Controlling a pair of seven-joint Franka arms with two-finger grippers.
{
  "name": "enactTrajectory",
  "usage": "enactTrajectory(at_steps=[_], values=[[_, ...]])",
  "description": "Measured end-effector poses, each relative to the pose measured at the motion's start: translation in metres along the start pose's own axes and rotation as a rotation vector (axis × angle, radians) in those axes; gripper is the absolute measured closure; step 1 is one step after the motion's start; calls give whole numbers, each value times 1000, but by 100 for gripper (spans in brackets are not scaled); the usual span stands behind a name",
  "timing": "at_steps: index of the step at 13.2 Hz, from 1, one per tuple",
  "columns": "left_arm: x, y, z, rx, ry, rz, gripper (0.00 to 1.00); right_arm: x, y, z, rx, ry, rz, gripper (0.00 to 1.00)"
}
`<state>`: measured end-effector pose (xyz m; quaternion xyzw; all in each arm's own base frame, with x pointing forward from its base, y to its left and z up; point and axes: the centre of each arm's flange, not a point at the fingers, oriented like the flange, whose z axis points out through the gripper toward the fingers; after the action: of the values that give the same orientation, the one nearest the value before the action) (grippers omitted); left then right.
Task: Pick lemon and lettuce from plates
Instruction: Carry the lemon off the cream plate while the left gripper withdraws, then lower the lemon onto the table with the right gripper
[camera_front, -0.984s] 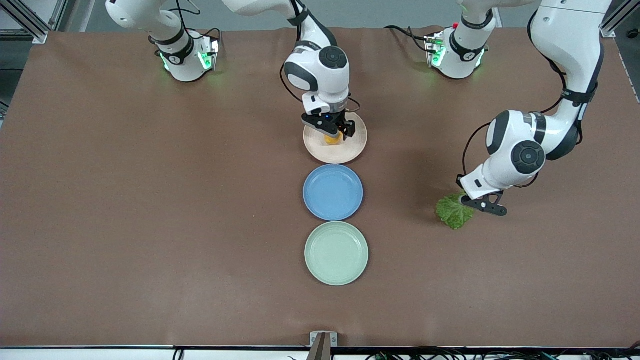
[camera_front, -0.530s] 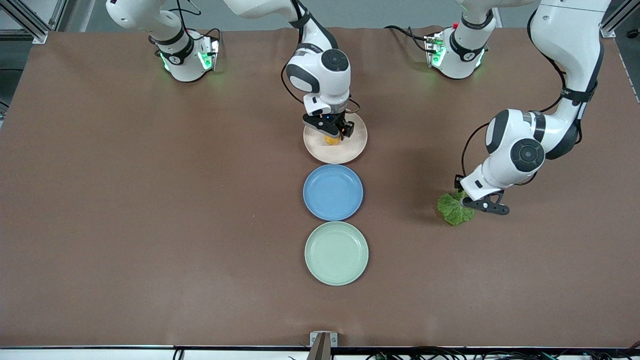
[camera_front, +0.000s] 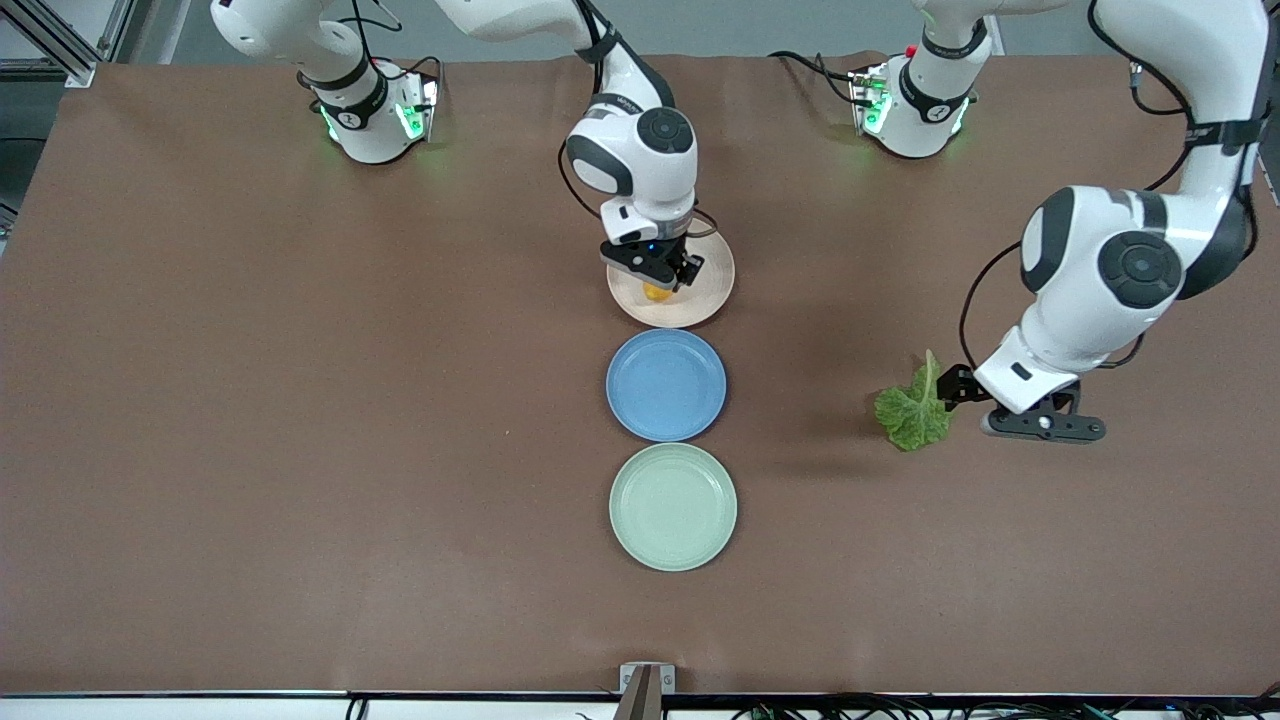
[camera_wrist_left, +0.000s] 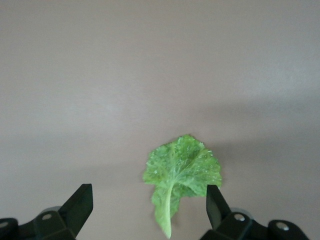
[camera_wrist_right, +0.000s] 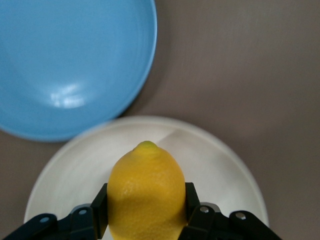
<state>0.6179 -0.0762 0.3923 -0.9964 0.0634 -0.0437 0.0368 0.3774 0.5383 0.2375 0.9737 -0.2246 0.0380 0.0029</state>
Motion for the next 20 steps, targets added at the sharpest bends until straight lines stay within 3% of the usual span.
enactTrajectory(at_steps=[5, 8, 11, 14, 17, 20], values=[[25, -23, -134, 26, -39, -47, 0, 198, 80, -57, -9, -3, -181, 39], [7, -27, -195, 38, -78, -62, 0, 304, 175, -44, -40, -30, -285, 39], [-22, -27, -239, 35, -96, -73, 0, 383, 266, -31, -51, -51, -363, 39], [-48, -30, -259, -15, -104, -94, 0, 418, 320, -24, -51, -66, -402, 39], [-68, -44, -255, -41, -127, -113, 0, 408, 326, 1, -5, -118, -420, 39], [-72, -49, -254, -52, -130, -111, 0, 396, 332, 29, 17, -124, -465, 39]])
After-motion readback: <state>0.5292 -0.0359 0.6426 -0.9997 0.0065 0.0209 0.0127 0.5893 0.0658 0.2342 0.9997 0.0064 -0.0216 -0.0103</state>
